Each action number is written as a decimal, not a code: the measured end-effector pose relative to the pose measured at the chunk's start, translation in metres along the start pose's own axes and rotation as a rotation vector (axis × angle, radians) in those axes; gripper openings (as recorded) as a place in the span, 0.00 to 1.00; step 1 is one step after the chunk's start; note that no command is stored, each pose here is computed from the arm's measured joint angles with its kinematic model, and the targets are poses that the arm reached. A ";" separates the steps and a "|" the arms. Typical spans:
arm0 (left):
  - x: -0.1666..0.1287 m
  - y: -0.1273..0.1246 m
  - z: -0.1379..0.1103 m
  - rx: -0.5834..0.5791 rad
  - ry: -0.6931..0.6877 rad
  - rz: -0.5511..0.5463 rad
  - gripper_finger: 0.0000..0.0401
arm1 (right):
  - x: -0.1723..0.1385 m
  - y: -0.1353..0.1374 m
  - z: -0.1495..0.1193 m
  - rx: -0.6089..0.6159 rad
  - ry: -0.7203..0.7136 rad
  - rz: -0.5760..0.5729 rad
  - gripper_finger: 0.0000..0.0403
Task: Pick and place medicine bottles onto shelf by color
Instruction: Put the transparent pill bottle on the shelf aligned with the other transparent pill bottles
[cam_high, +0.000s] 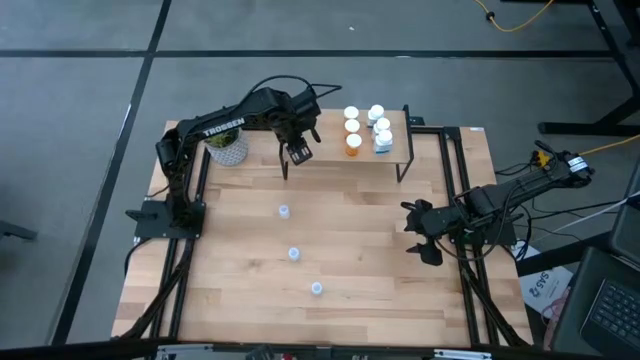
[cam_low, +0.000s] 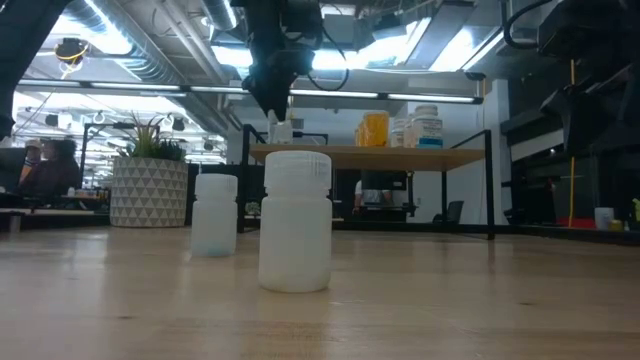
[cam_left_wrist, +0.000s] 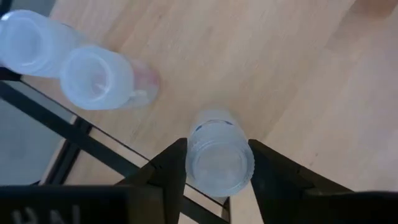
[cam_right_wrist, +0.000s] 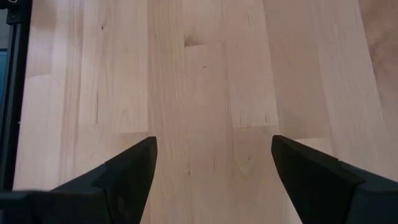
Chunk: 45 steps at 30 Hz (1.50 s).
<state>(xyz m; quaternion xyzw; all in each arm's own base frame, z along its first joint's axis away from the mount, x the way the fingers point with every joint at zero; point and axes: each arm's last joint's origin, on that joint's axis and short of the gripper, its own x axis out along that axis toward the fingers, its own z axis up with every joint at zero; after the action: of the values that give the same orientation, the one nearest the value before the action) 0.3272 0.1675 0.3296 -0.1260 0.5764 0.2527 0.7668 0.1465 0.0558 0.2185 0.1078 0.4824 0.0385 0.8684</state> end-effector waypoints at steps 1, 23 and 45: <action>0.000 0.000 0.000 0.000 -0.001 0.009 0.39 | 0.000 0.000 0.000 0.000 0.000 0.000 0.79; -0.007 0.001 0.006 -0.017 -0.070 0.035 0.43 | 0.000 -0.001 -0.001 -0.004 0.012 -0.006 0.79; -0.016 -0.028 -0.022 -0.005 0.187 0.103 0.42 | 0.000 -0.001 -0.001 0.003 0.013 -0.006 0.79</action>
<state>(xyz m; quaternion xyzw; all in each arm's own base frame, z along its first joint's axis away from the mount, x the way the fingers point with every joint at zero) 0.3205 0.1294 0.3351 -0.1212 0.6506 0.2803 0.6953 0.1455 0.0554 0.2177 0.1072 0.4882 0.0358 0.8654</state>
